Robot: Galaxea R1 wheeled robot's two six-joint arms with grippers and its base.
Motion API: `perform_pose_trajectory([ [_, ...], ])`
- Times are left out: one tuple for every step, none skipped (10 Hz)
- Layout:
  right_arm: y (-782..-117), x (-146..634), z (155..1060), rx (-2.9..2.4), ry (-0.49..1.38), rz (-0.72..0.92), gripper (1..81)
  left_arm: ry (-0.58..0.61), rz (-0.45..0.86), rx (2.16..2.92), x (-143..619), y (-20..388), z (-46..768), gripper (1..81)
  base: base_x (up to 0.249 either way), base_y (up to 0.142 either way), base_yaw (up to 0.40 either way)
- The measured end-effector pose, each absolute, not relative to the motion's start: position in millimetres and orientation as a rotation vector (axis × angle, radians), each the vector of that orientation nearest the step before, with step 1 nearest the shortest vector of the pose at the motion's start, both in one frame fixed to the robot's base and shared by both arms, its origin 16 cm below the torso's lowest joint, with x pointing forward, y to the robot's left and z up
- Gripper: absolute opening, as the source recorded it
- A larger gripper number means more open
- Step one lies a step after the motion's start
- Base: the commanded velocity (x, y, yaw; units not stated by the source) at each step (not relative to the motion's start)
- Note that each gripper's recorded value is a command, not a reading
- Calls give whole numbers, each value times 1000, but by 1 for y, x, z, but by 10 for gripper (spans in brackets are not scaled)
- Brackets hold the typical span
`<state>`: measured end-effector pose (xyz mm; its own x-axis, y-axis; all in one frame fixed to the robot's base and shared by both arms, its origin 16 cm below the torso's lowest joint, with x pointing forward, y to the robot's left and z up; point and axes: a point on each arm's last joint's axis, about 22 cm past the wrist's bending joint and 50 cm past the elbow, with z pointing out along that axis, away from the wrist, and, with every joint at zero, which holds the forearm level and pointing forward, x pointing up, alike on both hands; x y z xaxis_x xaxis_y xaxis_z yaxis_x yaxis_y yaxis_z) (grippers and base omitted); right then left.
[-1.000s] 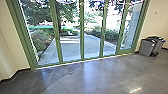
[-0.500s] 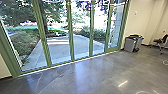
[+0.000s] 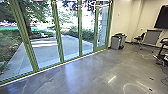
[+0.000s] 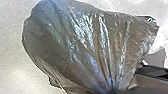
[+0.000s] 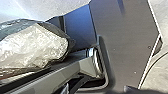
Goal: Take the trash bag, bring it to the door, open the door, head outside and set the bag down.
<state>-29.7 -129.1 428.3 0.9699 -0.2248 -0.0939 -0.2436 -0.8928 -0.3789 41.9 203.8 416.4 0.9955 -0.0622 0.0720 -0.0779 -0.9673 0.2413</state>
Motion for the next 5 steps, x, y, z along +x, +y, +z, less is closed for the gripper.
perform_pose_trajectory([
  [-129,-30,428,-2722,337,66,811,-103,93,2892,42,204,416,10,0,0,-238],
  [-129,-29,428,-2722,336,66,811,-103,93,2892,42,204,416,10,0,0,-205],
  [-129,-30,428,-2722,336,67,811,-103,95,2893,42,204,416,10,0,0,-192],
  [-129,-29,428,-2722,336,65,811,-102,94,2892,42,204,416,10,0,0,-191],
  [-129,-29,428,-2722,335,66,811,-103,93,2893,42,204,416,10,0,0,-190],
])
